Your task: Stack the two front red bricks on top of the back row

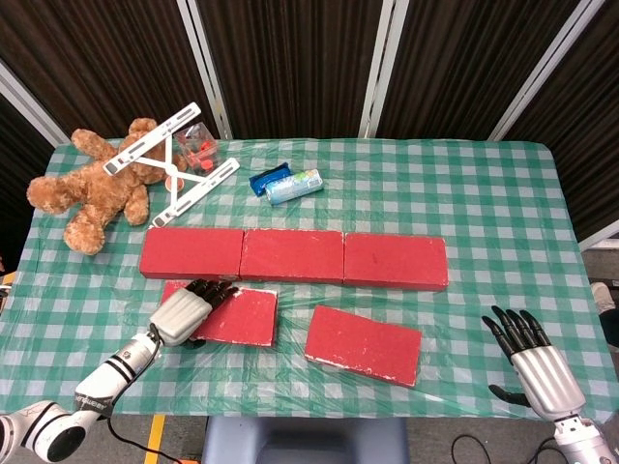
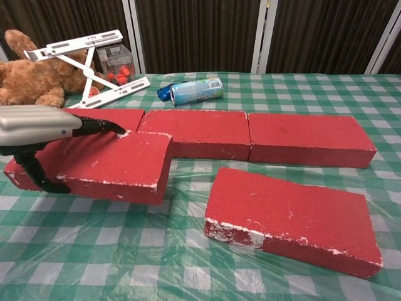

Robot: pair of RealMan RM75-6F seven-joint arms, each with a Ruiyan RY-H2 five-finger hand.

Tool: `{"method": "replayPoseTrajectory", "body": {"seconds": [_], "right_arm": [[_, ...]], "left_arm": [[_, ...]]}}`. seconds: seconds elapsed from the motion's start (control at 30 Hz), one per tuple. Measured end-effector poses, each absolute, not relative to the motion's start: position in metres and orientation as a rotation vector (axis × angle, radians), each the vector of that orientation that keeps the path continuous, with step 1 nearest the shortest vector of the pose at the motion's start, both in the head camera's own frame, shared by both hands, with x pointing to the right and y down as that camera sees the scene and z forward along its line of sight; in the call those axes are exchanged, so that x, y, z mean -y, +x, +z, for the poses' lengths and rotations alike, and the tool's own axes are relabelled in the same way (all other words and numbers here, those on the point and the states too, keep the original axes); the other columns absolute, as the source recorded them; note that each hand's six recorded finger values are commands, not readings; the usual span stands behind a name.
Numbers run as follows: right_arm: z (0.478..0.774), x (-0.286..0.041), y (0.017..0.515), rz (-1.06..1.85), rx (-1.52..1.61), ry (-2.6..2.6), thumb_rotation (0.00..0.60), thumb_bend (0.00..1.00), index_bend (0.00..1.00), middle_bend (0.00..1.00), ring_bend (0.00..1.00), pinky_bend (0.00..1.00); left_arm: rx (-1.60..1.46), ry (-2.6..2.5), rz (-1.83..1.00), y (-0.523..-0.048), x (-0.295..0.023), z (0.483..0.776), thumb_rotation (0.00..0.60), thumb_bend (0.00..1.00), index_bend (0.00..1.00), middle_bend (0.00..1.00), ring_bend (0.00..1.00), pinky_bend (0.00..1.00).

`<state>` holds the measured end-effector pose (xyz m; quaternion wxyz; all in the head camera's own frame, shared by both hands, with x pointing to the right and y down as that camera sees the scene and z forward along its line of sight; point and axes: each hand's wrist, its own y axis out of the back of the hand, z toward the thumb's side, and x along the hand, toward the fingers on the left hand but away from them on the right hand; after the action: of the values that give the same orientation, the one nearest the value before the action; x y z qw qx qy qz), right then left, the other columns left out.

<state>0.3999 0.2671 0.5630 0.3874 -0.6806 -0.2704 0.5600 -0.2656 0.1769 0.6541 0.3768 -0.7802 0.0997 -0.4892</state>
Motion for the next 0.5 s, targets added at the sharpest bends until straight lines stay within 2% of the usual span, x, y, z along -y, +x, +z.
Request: {"method": "replayPoseTrajectory", "body": {"seconds": [0.23, 0.5], "right_arm": [[0.565, -0.265, 0.401, 1.433, 0.685, -1.733, 0.6, 0.09, 0.0, 0.0, 0.0, 0.0], [0.57, -0.261, 0.403, 1.459, 0.691, -1.718, 0.6, 0.09, 0.0, 0.0, 0.0, 0.0]], "left_arm": [[-0.412, -1.949, -1.22, -0.264, -0.142, 0.637, 0.6, 0.33, 0.64, 1.0, 0.81, 0.96], [-0.468, -1.916, -1.269, -0.253, -0.095, 0.664, 0.6, 0.33, 0.64, 1.0, 0.81, 0.96]]}}
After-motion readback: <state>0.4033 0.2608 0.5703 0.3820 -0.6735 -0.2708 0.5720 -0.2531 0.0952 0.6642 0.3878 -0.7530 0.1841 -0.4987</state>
